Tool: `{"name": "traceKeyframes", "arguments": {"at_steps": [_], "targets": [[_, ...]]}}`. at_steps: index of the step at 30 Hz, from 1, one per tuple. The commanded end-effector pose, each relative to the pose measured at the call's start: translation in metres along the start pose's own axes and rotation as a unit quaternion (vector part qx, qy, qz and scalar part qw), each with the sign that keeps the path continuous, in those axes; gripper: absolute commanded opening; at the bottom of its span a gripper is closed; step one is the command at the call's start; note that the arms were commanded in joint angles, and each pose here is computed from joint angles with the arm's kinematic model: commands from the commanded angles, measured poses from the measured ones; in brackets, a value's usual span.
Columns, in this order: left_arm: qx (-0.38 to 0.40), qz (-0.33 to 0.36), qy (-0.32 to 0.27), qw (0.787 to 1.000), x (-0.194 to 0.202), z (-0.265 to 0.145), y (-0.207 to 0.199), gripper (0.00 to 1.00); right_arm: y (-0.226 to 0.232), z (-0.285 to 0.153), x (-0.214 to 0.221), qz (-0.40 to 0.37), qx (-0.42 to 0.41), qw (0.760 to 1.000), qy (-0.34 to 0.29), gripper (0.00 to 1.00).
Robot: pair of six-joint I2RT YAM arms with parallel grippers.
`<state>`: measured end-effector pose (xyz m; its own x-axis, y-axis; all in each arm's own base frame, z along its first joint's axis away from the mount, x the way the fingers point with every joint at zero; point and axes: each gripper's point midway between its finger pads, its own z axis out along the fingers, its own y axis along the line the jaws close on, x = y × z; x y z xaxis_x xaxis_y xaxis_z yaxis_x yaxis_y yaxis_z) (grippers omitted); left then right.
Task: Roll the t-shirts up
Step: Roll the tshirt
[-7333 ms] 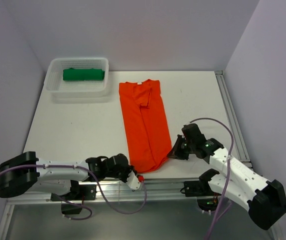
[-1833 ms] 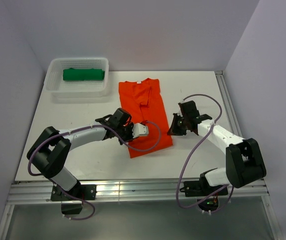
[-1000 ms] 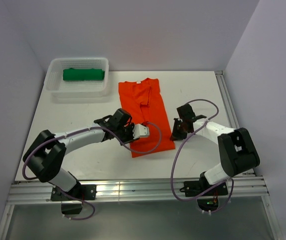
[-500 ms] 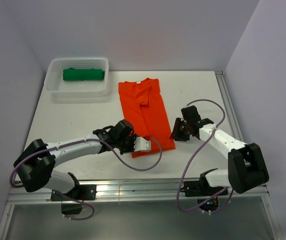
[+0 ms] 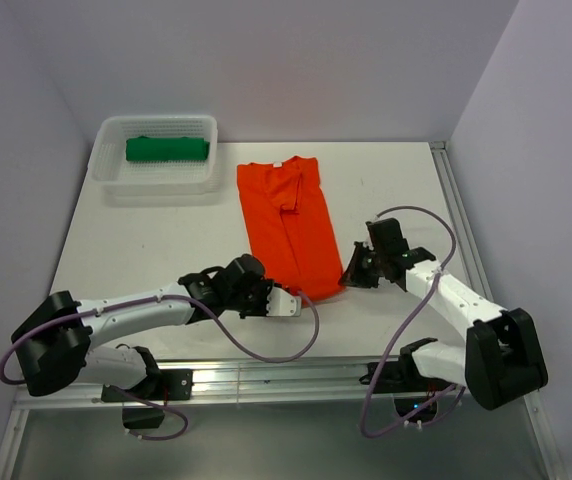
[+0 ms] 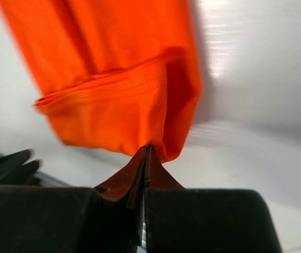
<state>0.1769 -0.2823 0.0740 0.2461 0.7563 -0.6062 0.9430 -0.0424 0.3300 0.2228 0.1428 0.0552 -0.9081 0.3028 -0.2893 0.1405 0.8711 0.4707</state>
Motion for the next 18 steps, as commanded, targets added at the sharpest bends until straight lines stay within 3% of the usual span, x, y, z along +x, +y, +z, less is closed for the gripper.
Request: {"name": "traceKeyframes", "arguments": {"at_steps": [1,5,9,18], "targets": [[-0.011,-0.007,-0.041,0.999,-0.029,0.0,0.013,0.29,0.048,-0.015,-0.004,-0.004,-0.112,0.994,-0.007,0.0],[-0.006,-0.009,-0.041,0.999,-0.028,0.009,0.013,0.21,0.053,-0.01,0.001,-0.011,-0.09,0.996,-0.013,0.0],[0.008,-0.013,-0.032,0.999,-0.024,0.018,0.009,0.19,0.036,-0.014,-0.001,-0.016,-0.028,0.999,-0.031,0.0],[0.015,-0.01,-0.011,1.0,-0.007,0.024,0.0,0.17,-0.009,0.002,0.029,-0.013,0.033,0.999,0.005,0.0]]}}
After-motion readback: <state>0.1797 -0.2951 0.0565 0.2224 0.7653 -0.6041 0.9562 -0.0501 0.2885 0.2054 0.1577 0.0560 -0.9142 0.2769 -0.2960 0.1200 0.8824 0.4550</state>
